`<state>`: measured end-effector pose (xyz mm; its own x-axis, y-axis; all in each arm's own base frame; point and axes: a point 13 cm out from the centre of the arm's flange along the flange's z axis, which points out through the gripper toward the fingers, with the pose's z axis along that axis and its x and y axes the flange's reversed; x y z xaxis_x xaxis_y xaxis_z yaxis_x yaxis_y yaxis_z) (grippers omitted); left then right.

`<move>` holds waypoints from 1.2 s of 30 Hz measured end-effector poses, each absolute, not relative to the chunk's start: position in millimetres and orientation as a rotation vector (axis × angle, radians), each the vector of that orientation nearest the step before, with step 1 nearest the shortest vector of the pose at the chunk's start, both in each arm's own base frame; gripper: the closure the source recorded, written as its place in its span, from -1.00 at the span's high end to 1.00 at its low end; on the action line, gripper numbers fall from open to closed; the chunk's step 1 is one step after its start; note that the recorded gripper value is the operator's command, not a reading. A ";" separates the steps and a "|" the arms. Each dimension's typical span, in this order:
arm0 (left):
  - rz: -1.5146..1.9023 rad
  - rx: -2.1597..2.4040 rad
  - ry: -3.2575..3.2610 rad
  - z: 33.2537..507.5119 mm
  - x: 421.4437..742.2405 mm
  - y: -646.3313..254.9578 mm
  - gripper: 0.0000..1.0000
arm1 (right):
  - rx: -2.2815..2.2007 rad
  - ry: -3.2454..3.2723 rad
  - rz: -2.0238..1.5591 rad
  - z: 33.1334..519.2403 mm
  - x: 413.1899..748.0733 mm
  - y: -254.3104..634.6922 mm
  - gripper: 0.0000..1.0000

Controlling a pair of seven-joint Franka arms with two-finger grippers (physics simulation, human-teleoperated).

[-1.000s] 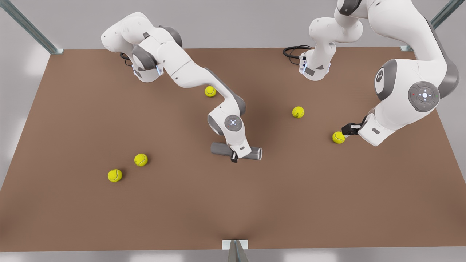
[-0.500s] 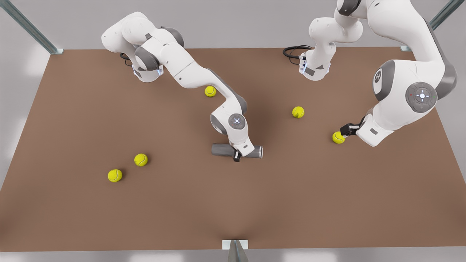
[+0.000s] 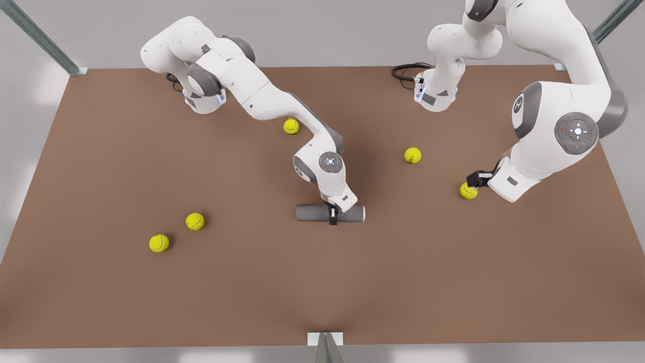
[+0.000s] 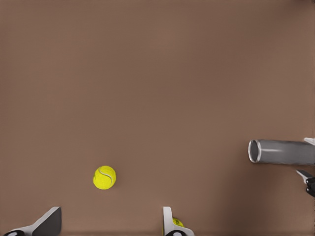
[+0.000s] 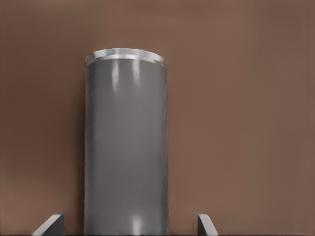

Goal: Put the tennis tube upright

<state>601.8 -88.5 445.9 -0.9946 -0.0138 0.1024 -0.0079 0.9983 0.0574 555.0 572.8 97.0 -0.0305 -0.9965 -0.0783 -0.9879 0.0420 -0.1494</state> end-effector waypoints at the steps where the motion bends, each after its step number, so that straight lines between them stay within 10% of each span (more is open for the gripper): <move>1: -0.086 0.011 -3.038 445.9 600.0 -99.1 1.00 | -2.050 2.132 -0.075 122.2 560.1 574.5 1.00; 8: -0.069 0.142 -3.015 395.9 603.5 -218.1 1.00 | -1.516 2.537 -0.087 424.2 654.3 323.6 1.00; 14: 0.027 0.532 -3.045 310.9 617.8 -372.2 1.00 | -0.729 2.984 -0.153 575.7 583.3 20.6 1.00; 21: 0.127 1.172 -2.902 234.9 603.9 -469.8 1.00 | -0.361 3.488 -0.059 448.3 563.8 -33.8 1.00; 36: 0.108 2.067 -2.371 147.2 584.3 -502.4 1.00 | -0.015 3.326 -0.041 537.6 521.3 -52.6 1.00</move>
<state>584.3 -502.4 147.2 -0.1376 -0.9897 0.0406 -0.9892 0.1352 -0.0558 521.3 -52.6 537.6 -0.9829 -0.0067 0.1841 -0.0113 0.9997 -0.0239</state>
